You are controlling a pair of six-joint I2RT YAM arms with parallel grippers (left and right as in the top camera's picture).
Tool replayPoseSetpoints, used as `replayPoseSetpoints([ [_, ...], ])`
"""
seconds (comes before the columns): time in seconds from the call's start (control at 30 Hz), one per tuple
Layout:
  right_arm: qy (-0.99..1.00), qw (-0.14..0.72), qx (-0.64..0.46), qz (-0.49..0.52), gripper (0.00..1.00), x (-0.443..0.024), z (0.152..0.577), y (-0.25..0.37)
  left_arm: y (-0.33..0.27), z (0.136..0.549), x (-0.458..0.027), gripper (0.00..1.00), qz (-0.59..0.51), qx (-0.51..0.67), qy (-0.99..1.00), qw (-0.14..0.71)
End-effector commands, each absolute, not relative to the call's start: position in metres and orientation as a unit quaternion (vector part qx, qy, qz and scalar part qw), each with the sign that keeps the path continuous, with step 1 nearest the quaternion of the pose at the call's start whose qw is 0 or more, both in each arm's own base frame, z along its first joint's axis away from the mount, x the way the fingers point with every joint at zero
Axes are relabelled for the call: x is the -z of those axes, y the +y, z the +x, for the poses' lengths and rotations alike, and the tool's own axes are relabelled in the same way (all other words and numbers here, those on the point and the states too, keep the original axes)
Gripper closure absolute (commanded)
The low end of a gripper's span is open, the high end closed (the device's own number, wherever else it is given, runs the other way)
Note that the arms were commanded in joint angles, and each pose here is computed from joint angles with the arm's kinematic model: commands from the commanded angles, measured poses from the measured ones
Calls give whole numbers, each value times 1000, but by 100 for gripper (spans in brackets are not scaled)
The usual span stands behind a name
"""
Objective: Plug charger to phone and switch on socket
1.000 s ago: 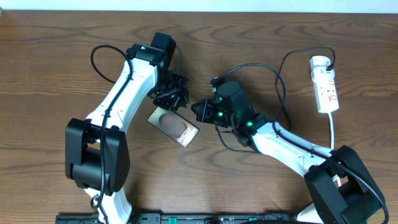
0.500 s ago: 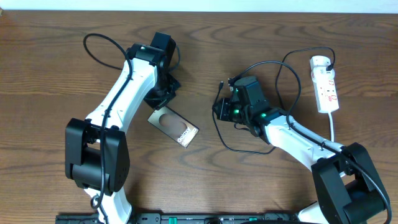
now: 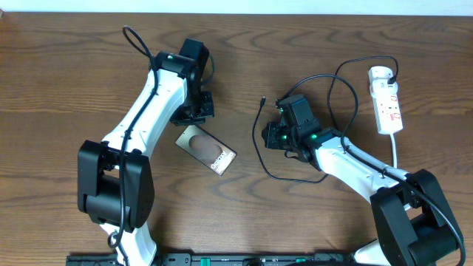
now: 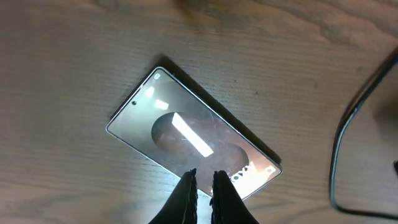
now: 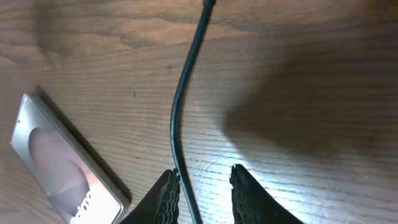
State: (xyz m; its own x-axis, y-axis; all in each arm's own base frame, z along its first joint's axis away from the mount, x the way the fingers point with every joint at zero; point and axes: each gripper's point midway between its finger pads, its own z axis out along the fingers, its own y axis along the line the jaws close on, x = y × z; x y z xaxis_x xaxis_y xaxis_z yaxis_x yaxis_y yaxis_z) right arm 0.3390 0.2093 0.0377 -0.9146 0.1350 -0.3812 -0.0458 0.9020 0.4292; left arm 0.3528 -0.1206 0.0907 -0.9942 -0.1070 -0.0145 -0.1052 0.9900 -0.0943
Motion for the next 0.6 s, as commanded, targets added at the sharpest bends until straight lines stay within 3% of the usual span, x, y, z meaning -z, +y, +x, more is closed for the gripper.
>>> replayPoseSetpoints([
  [0.0, 954, 223, -199, 26, 73, -39, 349, 200, -123, 353, -100, 93, -14, 57, 998, 22],
  [0.57, 963, 204, -172, 33, 71, -30, 340, 190, -127, 370, -102, 93, -98, 68, 992, 51],
])
